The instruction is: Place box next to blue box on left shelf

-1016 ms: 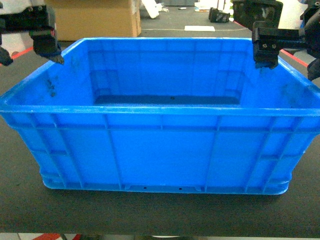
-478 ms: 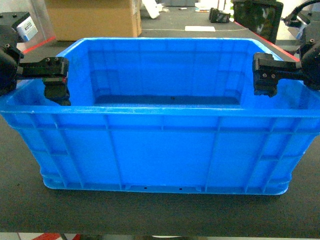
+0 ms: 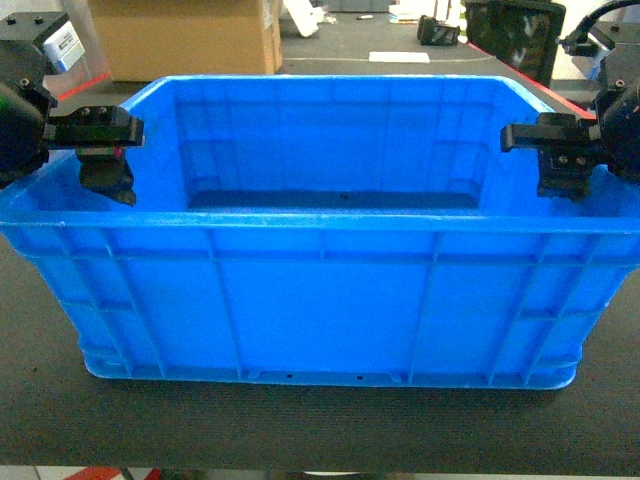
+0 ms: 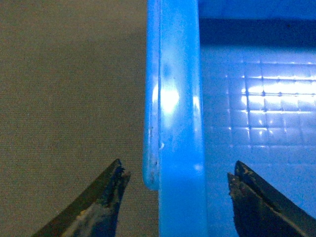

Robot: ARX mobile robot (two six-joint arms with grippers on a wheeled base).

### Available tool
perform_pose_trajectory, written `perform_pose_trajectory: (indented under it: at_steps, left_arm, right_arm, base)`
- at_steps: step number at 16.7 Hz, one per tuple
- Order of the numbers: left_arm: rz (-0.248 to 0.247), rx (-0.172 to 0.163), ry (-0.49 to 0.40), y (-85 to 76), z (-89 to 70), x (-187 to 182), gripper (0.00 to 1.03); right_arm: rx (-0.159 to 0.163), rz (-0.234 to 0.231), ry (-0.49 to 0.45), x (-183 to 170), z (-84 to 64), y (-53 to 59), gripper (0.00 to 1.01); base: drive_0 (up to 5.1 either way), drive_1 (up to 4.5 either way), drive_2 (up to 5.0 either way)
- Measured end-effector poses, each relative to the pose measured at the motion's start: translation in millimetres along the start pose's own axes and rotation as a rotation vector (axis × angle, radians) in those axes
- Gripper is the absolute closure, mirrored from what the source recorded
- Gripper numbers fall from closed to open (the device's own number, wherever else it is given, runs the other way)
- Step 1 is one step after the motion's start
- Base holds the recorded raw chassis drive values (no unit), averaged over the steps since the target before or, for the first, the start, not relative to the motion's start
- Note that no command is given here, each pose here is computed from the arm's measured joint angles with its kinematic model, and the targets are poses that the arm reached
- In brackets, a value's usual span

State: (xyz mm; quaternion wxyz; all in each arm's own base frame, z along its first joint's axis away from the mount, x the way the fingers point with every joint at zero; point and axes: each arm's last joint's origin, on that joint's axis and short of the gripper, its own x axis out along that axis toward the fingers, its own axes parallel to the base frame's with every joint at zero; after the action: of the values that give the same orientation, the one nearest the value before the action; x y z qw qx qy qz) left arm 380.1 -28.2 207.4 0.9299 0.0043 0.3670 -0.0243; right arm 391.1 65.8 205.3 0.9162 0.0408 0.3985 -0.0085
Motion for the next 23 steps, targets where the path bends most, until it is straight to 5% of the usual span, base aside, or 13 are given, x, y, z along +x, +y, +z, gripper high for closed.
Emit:
perform_pose_trajectory:
  at_steps: [2,5,14,23]
  left_arm:
    - [0.007,0.000,0.006,0.9,-0.6,0,0.60]
    - [0.026,-0.010,-0.015,3.6,2.2,-3,0.85]
    - [0.015,-0.055,-0.290,-3.3,31.6,-81,0.88]
    - [0.029,-0.074,-0.289,-3.6,26.1,-79,0.89]
  right_arm:
    - [0.002,-0.006,-0.001,-1,-0.3,-1.8,0.78]
    - [-0.004,0.005,-0.013,-7,-0.5,0.5,0.79]
    - [-0.034,0.054,-0.324,-88,32.4,7.9,0.79]
    - [-0.057,0.061,-0.329,-88,29.7,11.5,0.79]
  base:
    - [0.0,0.00,0.0]
    - [0.0,0.00,0.0]
    - [0.0,0.00,0.0]
    - [-0.3,-0.29,-0.3]
